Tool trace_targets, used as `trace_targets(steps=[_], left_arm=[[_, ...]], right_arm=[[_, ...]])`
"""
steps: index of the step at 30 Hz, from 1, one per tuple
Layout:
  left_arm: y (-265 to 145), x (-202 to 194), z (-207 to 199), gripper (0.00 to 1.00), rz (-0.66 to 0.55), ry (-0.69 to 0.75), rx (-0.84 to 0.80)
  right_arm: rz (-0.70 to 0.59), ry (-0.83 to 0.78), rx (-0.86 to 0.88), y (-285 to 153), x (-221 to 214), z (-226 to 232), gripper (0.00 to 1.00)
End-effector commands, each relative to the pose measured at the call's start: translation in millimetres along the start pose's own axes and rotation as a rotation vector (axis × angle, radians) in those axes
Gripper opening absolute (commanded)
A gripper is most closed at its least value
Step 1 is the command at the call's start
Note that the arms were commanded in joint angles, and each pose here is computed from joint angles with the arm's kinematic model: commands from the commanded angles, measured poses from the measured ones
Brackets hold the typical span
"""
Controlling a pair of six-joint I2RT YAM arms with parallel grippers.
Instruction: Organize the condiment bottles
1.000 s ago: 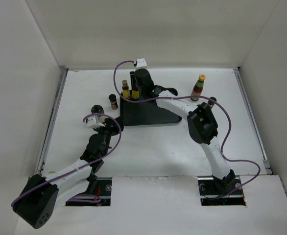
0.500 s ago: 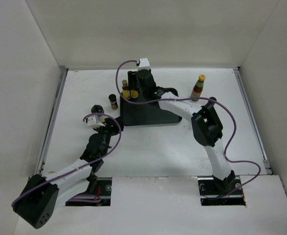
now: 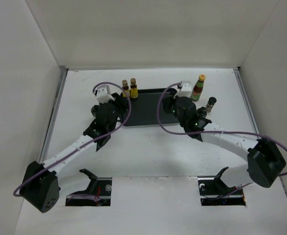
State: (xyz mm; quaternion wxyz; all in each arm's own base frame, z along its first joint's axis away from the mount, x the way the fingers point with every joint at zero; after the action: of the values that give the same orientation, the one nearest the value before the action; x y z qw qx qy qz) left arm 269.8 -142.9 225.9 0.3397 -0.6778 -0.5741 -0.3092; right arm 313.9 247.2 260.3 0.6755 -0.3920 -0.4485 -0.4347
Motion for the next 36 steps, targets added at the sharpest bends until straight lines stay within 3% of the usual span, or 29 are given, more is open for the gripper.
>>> trace_targets(steps=[1, 6, 12, 18, 36], left_arm=[[20, 6, -5, 0.39, 0.087, 0.153, 0.098], [58, 9, -1, 0.46, 0.127, 0.246, 0.206], [91, 11, 28, 0.52, 0.145, 0.299, 0.352], [108, 9, 39, 0.56, 0.149, 0.323, 0.415], [128, 6, 60, 0.56, 0.132, 0.397, 0.510]], right_arm=[[0.055, 0.076, -0.027, -21, -40, -21, 0.18], [0.109, 0.103, 0.028, -59, -82, -19, 0.40], [0.083, 0.119, 0.047, -87, -85, -32, 0.63], [0.014, 0.155, 0.091, -96, -68, -37, 0.65], [0.066, 0.105, 0.147, -95, -83, -18, 0.68]])
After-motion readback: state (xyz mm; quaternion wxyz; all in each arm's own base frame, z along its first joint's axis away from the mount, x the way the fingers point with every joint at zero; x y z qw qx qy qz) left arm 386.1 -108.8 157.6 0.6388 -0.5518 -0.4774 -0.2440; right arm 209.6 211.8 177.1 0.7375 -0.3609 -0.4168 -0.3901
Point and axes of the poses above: each gripper's point midway between its finger pads, its own y axis out along the fingers, its own z axis along the line the jaws close on, x = y × z, the point moved 7 cm from there along -y, back along the fingers, and after that the axes turned 4 degrees about -y, right-handed, at the moved point
